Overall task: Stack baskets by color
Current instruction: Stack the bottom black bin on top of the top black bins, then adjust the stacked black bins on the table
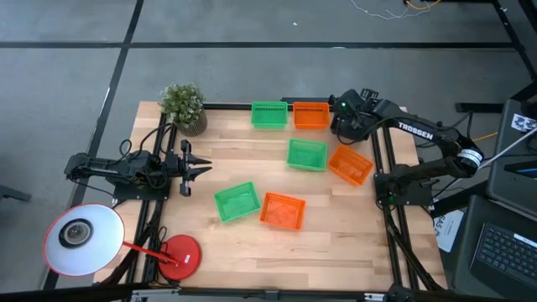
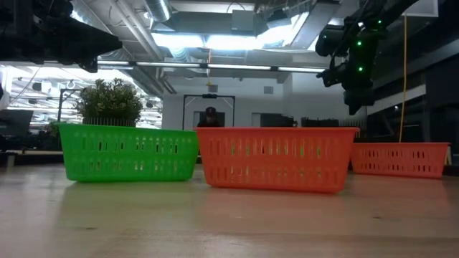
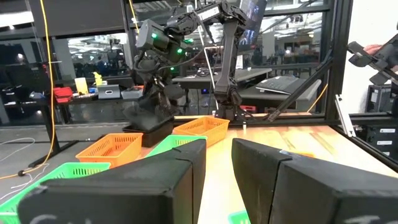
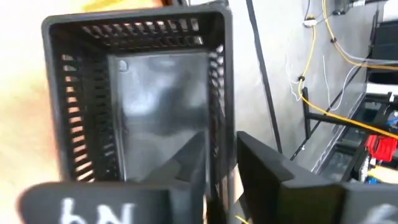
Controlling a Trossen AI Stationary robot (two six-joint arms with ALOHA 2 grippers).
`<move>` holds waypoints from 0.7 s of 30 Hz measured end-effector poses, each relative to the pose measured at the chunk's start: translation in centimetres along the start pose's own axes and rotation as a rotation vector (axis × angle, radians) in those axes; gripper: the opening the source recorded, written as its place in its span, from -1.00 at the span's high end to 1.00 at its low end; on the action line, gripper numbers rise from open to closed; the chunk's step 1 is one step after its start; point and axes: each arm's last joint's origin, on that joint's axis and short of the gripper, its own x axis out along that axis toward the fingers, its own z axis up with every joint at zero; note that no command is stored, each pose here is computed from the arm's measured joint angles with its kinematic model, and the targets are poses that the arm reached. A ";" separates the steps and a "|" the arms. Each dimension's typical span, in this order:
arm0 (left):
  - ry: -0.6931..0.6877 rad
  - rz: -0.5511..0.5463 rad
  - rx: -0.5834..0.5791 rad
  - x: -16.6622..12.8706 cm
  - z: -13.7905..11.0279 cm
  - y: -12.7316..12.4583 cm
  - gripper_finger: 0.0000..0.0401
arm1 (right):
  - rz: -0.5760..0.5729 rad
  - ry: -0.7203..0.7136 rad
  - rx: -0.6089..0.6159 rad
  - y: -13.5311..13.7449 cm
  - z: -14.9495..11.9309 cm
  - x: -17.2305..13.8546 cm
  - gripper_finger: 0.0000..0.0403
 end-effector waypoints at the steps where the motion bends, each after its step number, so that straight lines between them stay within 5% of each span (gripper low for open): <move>1: 0.000 0.000 0.000 0.0 0.0 0.0 0.64 | -0.003 -0.001 0.007 -0.1 0.0 0.1 0.43; 6: 0.000 -0.001 0.000 0.0 0.0 0.0 0.64 | -0.027 -0.041 0.046 -0.4 0.4 0.1 0.20; 12: 0.000 0.000 0.000 0.0 0.0 0.0 0.64 | 0.003 -0.061 0.166 -0.1 0.8 -0.6 0.16; 21: 0.000 0.000 0.000 0.0 0.0 0.0 0.64 | 0.482 0.159 0.385 2.4 -1.1 -2.5 0.15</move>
